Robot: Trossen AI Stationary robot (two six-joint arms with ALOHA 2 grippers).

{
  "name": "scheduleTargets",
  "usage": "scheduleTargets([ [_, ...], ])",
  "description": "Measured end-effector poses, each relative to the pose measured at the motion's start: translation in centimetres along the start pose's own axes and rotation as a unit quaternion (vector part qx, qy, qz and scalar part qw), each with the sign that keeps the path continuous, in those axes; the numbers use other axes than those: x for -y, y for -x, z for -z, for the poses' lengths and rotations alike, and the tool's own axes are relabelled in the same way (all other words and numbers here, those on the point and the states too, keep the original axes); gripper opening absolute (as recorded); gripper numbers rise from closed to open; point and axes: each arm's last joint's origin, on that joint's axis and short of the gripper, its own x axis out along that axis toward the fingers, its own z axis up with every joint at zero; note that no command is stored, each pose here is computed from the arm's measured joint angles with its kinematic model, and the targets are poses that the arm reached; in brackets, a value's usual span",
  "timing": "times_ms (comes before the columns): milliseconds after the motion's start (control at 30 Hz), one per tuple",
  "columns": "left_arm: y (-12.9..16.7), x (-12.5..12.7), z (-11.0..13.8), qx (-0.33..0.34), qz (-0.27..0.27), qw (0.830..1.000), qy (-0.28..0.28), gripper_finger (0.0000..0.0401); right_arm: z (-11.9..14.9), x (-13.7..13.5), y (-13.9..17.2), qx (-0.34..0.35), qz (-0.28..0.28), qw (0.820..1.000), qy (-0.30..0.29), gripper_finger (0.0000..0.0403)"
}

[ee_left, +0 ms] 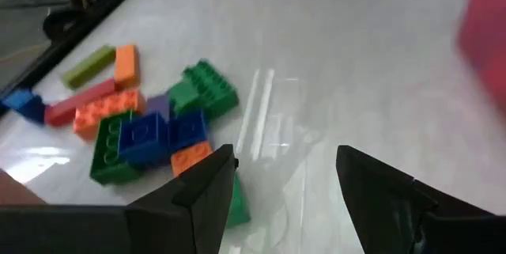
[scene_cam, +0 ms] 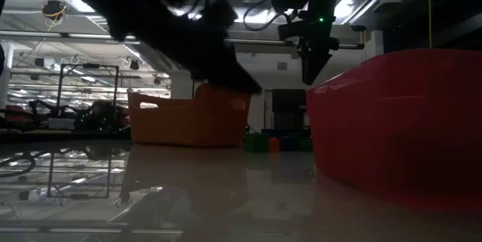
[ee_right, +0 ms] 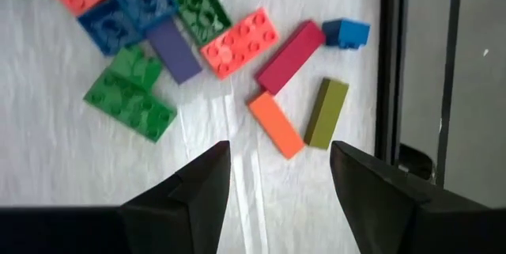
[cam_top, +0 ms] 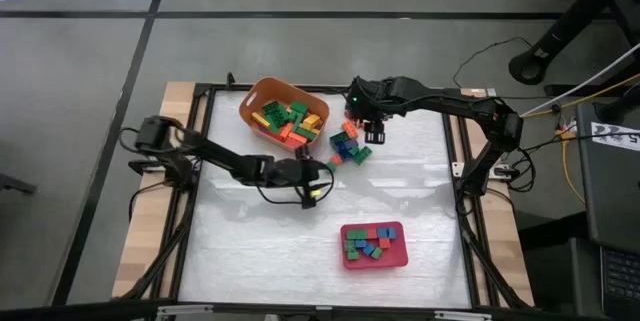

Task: Sort blocks by size
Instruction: Put the small green block into the red bin

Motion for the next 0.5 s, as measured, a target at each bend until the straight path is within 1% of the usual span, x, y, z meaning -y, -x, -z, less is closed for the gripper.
scheduleTargets([
  [100, -1.3, -0.1, 1.4, -0.017, -0.011, 1.0, 0.009, 0.021, 0.3, -0.1, 0.0, -0.014, -0.005, 1.0, 0.0, 0.0215],
  [267, -2.7, -0.7, 3.0, -0.039, -0.025, 0.998, 0.037, 0.021, 0.5, -0.2, 0.0, -0.025, -0.009, 0.999, -0.022, 0.0215],
  [367, -3.3, -1.1, 3.5, -0.041, -0.032, 0.998, 0.039, 0.021, 0.5, -0.2, 0.0, -0.024, -0.009, 0.999, -0.028, 0.0215],
  [500, -3.7, -1.7, 3.8, -0.041, -0.041, 0.997, 0.052, 0.021, 0.4, -0.3, 0.0, -0.017, -0.029, 0.999, -0.029, 0.0215],
])
